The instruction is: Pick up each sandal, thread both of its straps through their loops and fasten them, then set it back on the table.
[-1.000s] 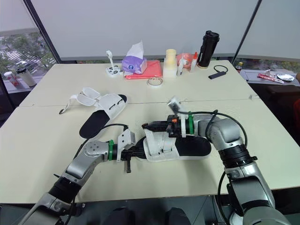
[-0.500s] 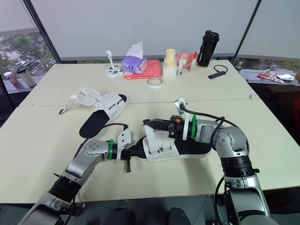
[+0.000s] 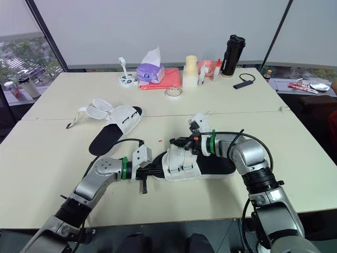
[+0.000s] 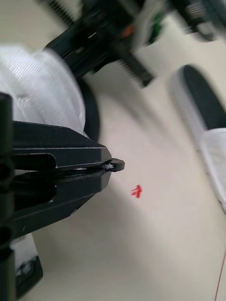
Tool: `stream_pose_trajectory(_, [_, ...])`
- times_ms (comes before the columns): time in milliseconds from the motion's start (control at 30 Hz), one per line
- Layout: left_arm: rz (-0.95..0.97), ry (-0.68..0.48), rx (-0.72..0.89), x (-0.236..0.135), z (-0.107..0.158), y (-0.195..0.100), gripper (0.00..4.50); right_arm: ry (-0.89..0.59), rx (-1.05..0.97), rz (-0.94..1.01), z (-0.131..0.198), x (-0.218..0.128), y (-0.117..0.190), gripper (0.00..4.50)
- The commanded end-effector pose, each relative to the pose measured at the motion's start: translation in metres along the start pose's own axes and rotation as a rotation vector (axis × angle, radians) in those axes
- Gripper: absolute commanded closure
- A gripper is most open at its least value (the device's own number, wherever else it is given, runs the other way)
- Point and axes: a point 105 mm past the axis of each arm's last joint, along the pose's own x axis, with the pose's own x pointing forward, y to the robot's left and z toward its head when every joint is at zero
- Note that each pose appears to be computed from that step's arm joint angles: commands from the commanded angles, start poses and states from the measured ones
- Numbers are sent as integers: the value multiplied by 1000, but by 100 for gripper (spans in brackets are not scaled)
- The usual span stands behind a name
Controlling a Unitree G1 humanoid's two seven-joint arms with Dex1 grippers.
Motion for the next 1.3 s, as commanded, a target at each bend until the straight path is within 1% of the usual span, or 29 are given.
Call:
stream_pose_trajectory(33, [-12, 144, -103, 1, -43, -11, 450, 104, -77, -87, -15, -5, -14, 448])
stream_pose_trajectory(200, [-10, 141, -106, 1, -43, -11, 450, 125, -113, -97, -17, -4, -16, 448])
stream_pose_trajectory(233, [-9, 141, -106, 1, -43, -11, 450, 124, -120, -109, -16, -5, -19, 420])
stream_pose_trajectory(300, [-8, 140, -105, 1, -43, -10, 450, 108, -128, -118, -11, -8, -21, 352])
stream_pose_trajectory(400, [-5, 137, -103, 0, -42, -10, 450, 45, -130, -110, 2, -12, -20, 199])
stream_pose_trajectory(433, [-5, 136, -103, 1, -42, -10, 450, 3, -122, -126, 10, -15, -22, 156])
stream_pose_trajectory(467, [-4, 129, -103, 1, -41, -10, 450, -41, -107, -149, 18, -20, -26, 91])
stream_pose_trajectory(533, [1, 101, -119, 1, -36, -10, 450, -132, -70, -186, 34, -32, -33, 3])
stream_pose_trajectory(600, [2, 76, -132, 1, -31, -10, 450, -223, -1, -199, 45, -49, -37, 3])
stream_pose_trajectory(700, [14, 48, -140, -1, -25, -9, 450, -318, 117, -167, 50, -74, -34, 3])
stream_pose_trajectory(800, [59, -6, -145, -17, -10, -2, 450, -327, 276, -53, 28, -105, -17, 3])
stream_pose_trajectory(867, [74, -30, -148, -29, 1, 0, 450, -301, 347, 6, 12, -115, -3, 3])
stream_pose_trajectory(967, [66, -48, -160, -47, 17, -2, 450, -231, 427, 29, -12, -117, 11, 3])
stream_pose_trajectory(1067, [48, -61, -176, -68, 34, -2, 450, -195, 508, 72, -28, -114, 22, 3])
stream_pose_trajectory(1133, [40, -83, -183, -79, 49, -1, 450, -195, 569, 112, -33, -107, 28, 3])
stream_pose_trajectory(1300, [15, -133, -165, -90, 81, 0, 450, -177, 649, 152, -41, -85, 32, 3])
